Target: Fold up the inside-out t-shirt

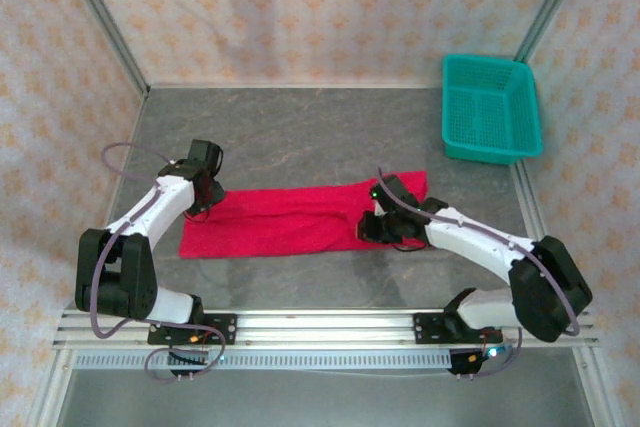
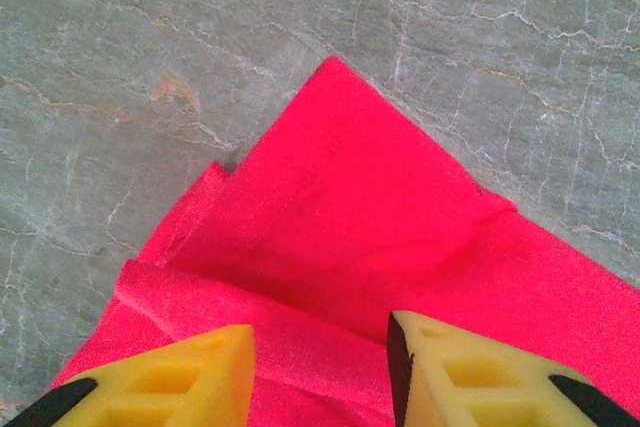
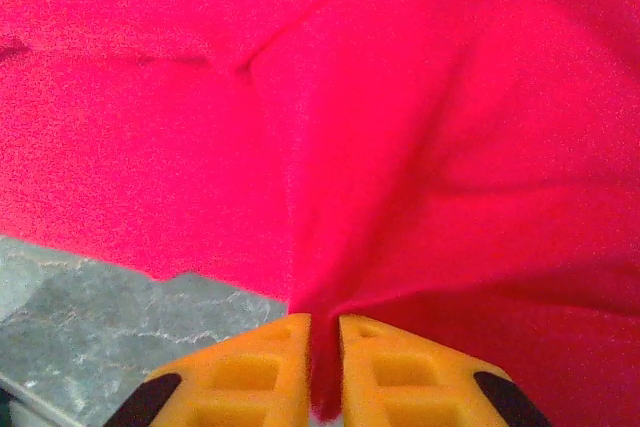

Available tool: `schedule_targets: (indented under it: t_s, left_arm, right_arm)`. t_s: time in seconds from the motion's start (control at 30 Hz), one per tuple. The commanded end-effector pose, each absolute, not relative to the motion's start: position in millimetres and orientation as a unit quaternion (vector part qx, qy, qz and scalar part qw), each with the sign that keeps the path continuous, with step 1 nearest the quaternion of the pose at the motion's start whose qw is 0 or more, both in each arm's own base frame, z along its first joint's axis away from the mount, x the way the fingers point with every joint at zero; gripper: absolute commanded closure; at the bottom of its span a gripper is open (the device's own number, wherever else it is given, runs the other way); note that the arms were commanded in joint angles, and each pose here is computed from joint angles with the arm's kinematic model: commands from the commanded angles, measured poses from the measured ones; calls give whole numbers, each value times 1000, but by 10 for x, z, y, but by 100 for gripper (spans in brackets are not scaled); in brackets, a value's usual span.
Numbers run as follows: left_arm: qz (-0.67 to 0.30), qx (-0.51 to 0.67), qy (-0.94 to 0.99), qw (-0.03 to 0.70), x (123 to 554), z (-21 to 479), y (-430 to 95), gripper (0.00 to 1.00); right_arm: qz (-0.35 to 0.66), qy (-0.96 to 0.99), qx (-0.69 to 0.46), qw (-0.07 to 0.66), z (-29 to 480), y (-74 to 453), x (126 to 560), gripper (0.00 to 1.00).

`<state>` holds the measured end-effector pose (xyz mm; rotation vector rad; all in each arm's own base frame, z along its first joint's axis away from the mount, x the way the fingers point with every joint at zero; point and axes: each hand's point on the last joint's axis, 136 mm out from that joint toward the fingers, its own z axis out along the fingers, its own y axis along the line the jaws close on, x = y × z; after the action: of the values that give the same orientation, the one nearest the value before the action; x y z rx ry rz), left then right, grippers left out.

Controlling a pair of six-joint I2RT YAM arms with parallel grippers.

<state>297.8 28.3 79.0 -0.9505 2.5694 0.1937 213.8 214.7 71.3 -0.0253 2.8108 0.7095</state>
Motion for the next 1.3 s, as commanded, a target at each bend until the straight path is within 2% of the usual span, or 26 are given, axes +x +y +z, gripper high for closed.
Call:
schedule_targets:
  t_s: [0.0, 0.1, 0.17, 0.23, 0.33, 0.47, 0.57, 0.7, 0.83, 1.03, 1.27]
  left_arm:
    - [72, -344, 914, 202, 2958, 799, 263, 59]
    - [76, -342, 914, 204, 2960, 816, 256, 59]
    - [77, -340, 914, 206, 2963, 841, 250, 60]
    - [79, -336, 915, 210, 2967, 876, 235, 60]
    - [74, -333, 914, 218, 3000, 927, 196, 59]
    - [63, -327, 917, 219, 3086, 948, 133, 59]
    - [64, -322, 920, 214, 3115, 925, 108, 60]
    - [60, -323, 920, 211, 3115, 860, 95, 60]
    - [60, -322, 922, 207, 3127, 815, 83, 59]
    - [58, -323, 922, 206, 3170, 770, 68, 60]
    - [59, -320, 923, 205, 3212, 788, 62, 60]
  right_arm:
    - [261, 955, -8, 139, 858, 2178, 2115, 67]
    - [222, 959, 12, 178, 985, 2011, 2227, 49]
    - [177, 957, 39, 227, 1159, 1808, 2399, 44]
    - [155, 951, 72, 258, 1293, 1668, 2608, 44]
    - [151, 949, 98, 258, 1271, 1665, 2889, 43]
    - [114, 965, 90, 220, 1039, 1668, 3131, 42]
    - [126, 973, 56, 185, 879, 1815, 3179, 40]
    - [191, 970, 12, 153, 786, 2103, 3137, 39]
    - [186, 975, 13, 123, 718, 2085, 2992, 39]
    - [185, 978, 25, 87, 553, 2052, 2449, 38]
    - [210, 971, 63, 100, 638, 1996, 1979, 38]
